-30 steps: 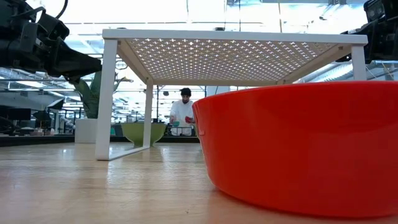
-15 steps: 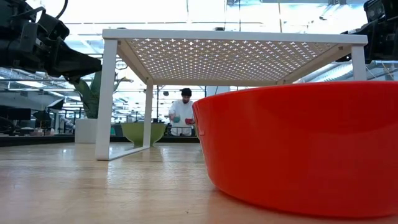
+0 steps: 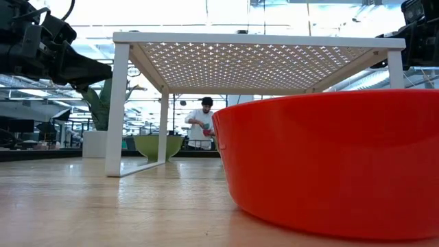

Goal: Pick & Place Mini bowls

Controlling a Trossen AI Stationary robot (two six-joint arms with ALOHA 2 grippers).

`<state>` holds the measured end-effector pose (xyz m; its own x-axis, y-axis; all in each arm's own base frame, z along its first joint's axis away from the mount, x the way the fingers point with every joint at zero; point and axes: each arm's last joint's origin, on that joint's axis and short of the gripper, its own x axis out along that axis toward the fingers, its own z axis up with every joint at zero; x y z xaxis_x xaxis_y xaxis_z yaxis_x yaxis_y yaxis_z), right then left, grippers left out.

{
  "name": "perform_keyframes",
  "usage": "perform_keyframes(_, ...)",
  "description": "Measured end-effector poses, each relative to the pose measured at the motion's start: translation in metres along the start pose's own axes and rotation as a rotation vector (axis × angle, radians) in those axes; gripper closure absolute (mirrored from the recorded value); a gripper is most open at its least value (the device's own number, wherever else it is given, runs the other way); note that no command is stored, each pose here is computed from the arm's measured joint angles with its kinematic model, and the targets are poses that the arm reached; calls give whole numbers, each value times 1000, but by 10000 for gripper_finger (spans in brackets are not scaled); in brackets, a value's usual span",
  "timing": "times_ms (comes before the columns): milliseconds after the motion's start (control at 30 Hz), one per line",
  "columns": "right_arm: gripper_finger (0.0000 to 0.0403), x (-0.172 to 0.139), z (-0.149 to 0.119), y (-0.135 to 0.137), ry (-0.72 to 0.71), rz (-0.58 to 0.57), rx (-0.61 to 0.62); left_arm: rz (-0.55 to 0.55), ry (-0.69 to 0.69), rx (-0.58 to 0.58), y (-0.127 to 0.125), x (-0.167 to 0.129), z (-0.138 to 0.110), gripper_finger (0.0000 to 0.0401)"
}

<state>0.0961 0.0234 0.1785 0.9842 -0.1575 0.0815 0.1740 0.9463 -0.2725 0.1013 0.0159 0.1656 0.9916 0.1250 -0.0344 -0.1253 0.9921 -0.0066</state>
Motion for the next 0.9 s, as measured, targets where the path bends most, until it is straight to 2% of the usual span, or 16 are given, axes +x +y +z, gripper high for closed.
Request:
perform_keyframes(433, 175, 0, 5, -2, -46, -12, 36, 0, 0, 0, 0, 0, 0, 281)
perform_keyframes(633, 175, -1, 11, -4, -108, -19, 308, 0, 0, 0, 0, 0, 0, 281)
perform_keyframes(900, 174, -2, 20, -8, -205, -30, 459, 0, 0, 0, 0, 0, 0, 281)
